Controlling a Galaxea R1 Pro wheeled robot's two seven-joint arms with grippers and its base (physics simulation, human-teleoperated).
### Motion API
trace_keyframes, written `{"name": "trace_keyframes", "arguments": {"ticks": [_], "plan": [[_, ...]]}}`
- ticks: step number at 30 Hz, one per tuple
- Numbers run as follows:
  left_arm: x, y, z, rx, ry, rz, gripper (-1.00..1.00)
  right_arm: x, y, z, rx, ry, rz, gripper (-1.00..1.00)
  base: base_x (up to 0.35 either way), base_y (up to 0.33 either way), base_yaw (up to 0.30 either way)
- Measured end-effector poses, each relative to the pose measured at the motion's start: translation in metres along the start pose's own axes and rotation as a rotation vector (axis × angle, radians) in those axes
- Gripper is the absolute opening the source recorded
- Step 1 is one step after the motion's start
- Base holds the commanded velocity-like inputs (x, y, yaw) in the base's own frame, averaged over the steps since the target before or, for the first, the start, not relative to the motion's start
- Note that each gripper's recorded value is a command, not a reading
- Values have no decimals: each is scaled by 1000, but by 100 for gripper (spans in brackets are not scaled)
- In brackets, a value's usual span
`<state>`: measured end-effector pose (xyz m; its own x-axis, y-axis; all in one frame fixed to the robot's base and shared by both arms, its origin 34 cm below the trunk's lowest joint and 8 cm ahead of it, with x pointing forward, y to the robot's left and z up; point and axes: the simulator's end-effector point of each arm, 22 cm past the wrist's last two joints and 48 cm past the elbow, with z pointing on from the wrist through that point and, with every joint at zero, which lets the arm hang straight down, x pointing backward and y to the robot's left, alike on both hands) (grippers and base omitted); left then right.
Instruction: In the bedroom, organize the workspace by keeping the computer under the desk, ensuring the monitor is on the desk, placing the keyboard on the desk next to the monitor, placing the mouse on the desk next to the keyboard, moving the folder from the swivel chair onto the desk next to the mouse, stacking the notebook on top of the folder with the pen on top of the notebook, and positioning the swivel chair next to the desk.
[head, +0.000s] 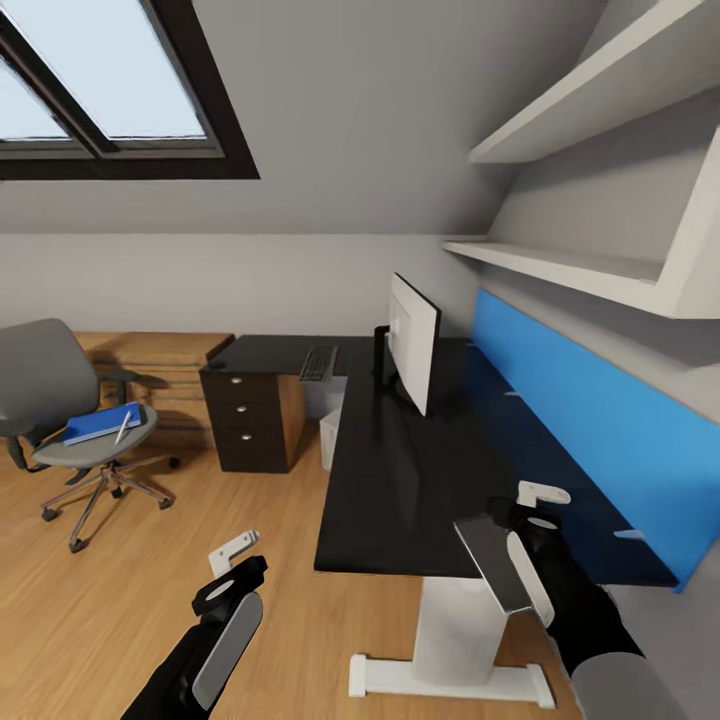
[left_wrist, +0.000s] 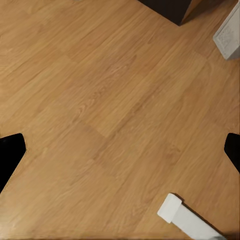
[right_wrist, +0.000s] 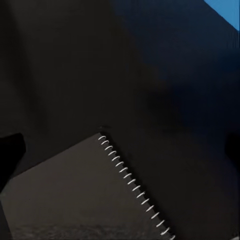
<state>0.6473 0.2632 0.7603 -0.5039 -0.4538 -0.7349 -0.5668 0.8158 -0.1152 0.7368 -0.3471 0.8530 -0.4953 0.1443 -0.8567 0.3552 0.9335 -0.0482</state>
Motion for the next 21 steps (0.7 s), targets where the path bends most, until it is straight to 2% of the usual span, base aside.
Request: {"name": "trace_keyframes", "arguments": {"ticks": [21], "plan": [[-1,0,0,0,-1,0,100,2,8,-2,-11,3,5,100,-322,129,0]]}}
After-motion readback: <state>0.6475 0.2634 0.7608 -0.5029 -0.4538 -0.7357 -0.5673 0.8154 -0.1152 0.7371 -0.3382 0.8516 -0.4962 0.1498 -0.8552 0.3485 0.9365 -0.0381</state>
